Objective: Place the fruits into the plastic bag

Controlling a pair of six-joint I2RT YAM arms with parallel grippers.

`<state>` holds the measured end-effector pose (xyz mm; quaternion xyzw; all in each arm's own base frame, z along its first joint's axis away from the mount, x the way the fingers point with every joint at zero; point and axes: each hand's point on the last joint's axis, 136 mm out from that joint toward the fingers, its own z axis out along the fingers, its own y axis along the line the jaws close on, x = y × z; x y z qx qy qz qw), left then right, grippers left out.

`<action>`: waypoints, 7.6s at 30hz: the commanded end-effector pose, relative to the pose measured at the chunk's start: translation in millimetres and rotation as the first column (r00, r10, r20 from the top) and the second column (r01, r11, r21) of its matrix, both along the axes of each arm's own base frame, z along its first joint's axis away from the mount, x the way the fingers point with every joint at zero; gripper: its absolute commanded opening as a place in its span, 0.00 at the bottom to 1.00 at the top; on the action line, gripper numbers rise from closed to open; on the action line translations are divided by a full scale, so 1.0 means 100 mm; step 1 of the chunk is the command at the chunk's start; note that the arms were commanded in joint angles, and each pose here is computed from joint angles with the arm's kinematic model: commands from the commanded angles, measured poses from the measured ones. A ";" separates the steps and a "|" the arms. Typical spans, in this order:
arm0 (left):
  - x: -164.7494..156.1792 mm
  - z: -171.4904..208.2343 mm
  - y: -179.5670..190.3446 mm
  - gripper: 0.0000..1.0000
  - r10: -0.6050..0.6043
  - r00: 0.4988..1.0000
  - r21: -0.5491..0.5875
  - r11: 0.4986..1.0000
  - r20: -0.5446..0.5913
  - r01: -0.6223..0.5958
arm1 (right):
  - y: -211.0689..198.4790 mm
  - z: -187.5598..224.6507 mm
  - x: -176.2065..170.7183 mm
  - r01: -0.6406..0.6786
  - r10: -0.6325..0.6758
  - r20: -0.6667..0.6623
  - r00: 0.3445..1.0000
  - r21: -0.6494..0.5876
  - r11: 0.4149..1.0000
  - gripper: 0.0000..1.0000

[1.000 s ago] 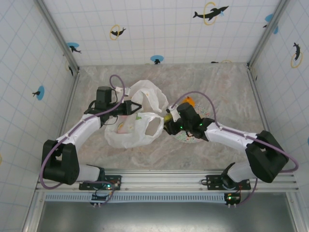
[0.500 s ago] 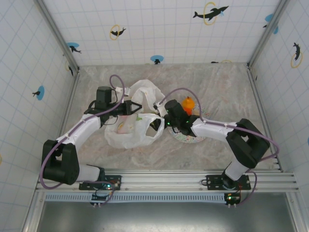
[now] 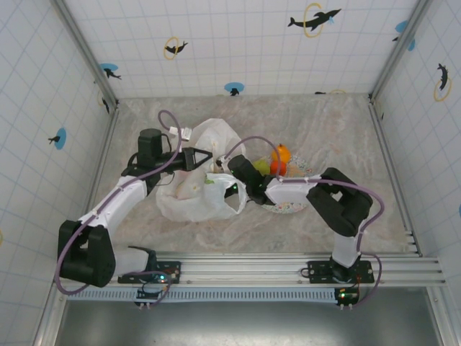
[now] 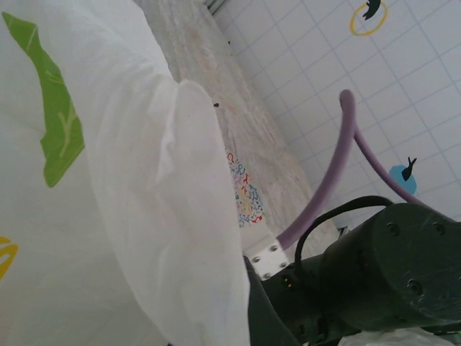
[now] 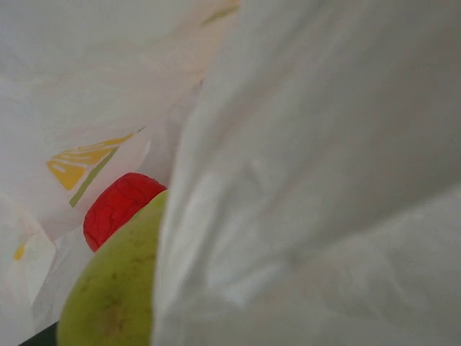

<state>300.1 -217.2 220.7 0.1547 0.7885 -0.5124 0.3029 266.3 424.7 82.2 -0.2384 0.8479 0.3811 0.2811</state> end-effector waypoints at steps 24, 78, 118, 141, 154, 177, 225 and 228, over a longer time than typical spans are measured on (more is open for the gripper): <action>-0.03 0.01 -0.01 0.00 -0.002 1.000 -0.004 1.000 0.006 0.002 | 0.51 0.30 -0.04 0.003 0.033 -0.178 0.983 0.200 0.980 0.85; 0.23 -0.25 0.24 0.00 0.162 0.986 0.114 0.981 -0.036 -0.157 | -1.21 0.92 -0.33 -0.036 0.036 0.013 0.999 -0.002 0.999 0.94; 0.24 -0.28 0.25 0.00 0.166 0.984 0.102 0.982 -0.065 -0.159 | -1.63 0.12 0.90 0.296 -0.257 0.149 0.955 -0.552 0.779 0.78; 0.23 -0.29 0.23 0.00 0.156 0.985 0.096 0.984 -0.074 -0.148 | -1.62 -0.24 0.76 0.205 -0.189 0.094 0.978 -0.639 0.741 0.75; 0.22 -0.29 0.22 0.00 0.150 0.986 0.093 0.985 -0.077 -0.142 | -1.57 -0.37 0.86 0.221 -0.234 0.059 0.970 -0.610 0.761 0.76; 0.22 -0.28 0.22 0.00 0.146 0.986 0.086 0.987 -0.082 -0.139 | -1.76 0.17 0.52 0.277 -0.264 0.097 0.960 -0.476 0.834 0.57; 0.13 -0.04 0.16 0.00 0.103 0.994 0.007 0.995 -0.020 -0.103 | 0.25 0.60 0.26 0.160 -0.152 -0.053 0.987 0.239 0.958 0.61; 0.13 -0.03 0.17 0.00 0.110 0.994 0.010 0.994 -0.014 -0.110 | 0.26 0.58 0.29 0.210 -0.192 -0.095 0.977 0.268 0.940 0.62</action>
